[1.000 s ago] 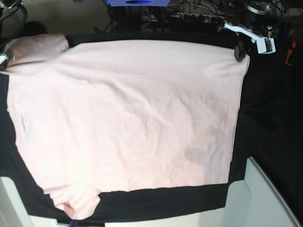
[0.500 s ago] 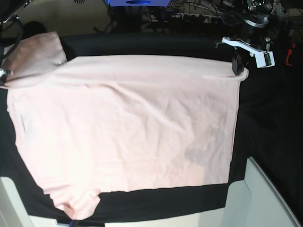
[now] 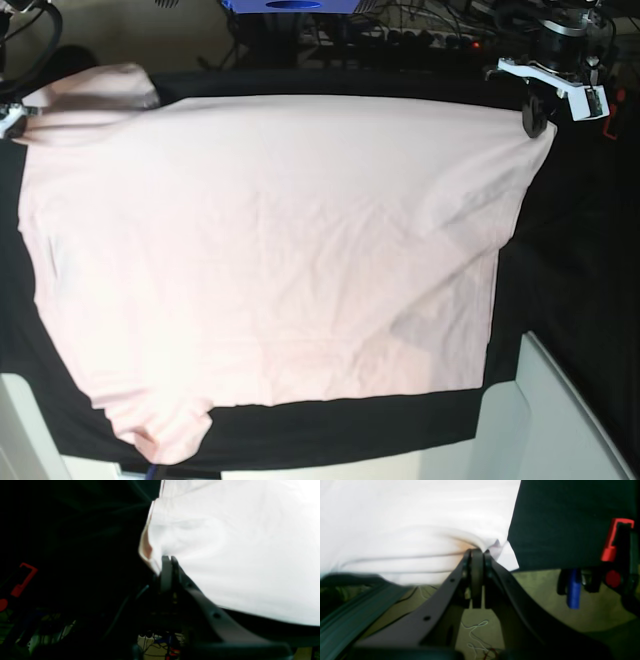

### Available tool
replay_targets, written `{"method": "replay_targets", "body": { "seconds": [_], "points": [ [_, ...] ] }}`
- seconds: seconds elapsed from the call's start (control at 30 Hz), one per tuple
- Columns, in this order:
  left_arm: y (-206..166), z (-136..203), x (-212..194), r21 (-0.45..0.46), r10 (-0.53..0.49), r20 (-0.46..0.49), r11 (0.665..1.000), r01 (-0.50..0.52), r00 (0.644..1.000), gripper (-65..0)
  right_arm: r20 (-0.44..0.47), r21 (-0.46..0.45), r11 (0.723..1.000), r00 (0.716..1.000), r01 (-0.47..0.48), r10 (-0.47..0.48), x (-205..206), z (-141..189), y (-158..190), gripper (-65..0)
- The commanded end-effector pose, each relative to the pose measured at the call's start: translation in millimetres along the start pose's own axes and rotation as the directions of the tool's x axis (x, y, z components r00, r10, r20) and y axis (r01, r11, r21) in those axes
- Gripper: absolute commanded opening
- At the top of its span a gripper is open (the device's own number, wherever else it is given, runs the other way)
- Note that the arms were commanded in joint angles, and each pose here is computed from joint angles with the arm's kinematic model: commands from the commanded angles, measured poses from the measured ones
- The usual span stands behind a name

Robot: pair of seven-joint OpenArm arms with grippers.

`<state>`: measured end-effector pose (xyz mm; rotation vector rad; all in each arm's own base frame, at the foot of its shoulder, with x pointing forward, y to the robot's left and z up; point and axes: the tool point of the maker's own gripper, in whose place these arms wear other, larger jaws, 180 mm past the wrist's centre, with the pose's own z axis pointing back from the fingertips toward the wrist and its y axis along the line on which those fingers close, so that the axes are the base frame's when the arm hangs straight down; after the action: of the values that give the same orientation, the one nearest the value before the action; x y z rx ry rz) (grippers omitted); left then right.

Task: Fold the T-shirt properly
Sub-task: 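Lift the gripped shirt edge with both grippers and pull it toward the arms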

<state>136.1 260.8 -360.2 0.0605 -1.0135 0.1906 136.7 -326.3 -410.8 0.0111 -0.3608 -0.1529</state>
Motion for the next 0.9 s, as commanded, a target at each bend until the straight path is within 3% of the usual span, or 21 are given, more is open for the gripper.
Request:
{"method": "replay_targets", "body": {
  "seconds": [0.0,0.3,0.57,0.87],
  "points": [
    [0,3,11,-0.002,-0.011,0.037,1.000,0.011,0.999,-65.0,0.032,-0.029,0.999,0.999,-0.023,0.024,9,10,-6,-65.0],
    [-4,11,13,-0.017,-0.028,0.031,0.999,0.028,0.999,-65.0,0.018,-0.084,0.993,0.997,-0.077,0.079,-5,33,-1,-65.0],
    [-21,14,1,-0.080,-0.046,-0.010,0.996,0.045,0.999,-65.0,0.015,-0.160,0.987,1.000,-0.001,0.003,-22,49,-32,-65.0],
    [-26,18,2,-0.092,-0.047,-0.007,0.995,0.046,0.999,-65.0,0.025,-0.123,0.992,0.999,-0.040,0.044,-8,40,-17,-65.0]
  ]
}}
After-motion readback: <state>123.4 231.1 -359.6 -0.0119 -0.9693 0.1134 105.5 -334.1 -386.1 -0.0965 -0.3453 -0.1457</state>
